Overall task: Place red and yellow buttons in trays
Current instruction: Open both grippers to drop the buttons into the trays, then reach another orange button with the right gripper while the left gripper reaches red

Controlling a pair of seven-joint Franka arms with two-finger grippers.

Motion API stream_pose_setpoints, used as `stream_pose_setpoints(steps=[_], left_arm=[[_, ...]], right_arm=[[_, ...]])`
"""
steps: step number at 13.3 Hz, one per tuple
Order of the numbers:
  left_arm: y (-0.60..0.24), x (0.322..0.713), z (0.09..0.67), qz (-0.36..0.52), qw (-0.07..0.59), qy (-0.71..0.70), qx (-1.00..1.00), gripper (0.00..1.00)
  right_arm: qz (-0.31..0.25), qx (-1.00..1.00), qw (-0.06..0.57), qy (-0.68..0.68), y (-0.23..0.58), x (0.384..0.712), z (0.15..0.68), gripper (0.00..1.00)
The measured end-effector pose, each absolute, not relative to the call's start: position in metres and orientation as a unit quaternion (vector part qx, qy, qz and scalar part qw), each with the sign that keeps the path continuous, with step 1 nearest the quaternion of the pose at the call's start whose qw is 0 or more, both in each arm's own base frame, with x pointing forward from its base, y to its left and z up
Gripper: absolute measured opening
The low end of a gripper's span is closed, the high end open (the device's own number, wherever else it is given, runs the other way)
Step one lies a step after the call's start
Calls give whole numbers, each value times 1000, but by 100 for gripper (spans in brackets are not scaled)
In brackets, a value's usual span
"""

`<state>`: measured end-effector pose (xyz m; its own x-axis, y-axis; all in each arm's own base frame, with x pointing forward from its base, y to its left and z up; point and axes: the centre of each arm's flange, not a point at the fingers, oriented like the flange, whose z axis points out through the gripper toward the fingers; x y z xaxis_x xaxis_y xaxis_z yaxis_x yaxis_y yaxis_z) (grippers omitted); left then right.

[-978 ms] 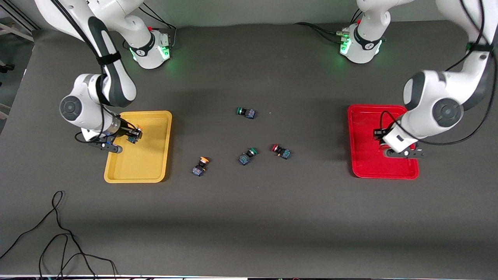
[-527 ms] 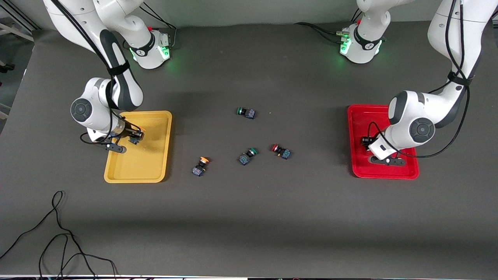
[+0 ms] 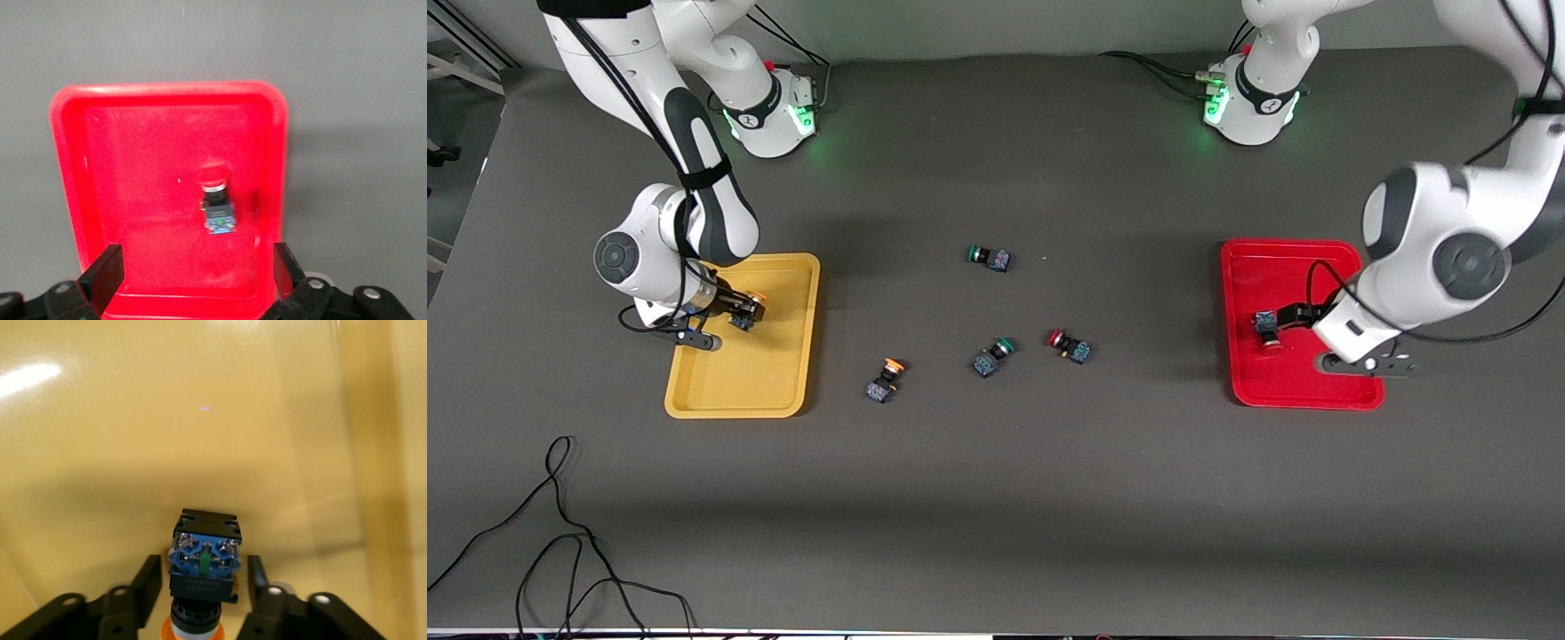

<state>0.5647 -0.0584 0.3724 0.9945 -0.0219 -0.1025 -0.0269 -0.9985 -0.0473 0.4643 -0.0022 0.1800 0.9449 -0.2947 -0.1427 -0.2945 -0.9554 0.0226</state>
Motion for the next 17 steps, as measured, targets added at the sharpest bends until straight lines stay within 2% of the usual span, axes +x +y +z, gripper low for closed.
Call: stream_pose_setpoints(steps=[3,8,10,13,17], left_arm=[[-135,552,406,15,23,-35,-999,100],[-311,512,376,6,-10,-91,-996,100],[-353,520,354,17,-17,-147,-989,100],[-378,547,290,38,-10,-245,-969,100],[-383,560,220,47,-18,-336,-941,100]], right_arm=[[-70,986,-1,-149,-1,466,181,98],[-72,987,-30,-142,12,482,206,100],[-84,986,-46,-138,17,495,223,100],[-97,987,-54,-116,24,526,265,100],[-109,987,-26,-119,54,575,357,100]])
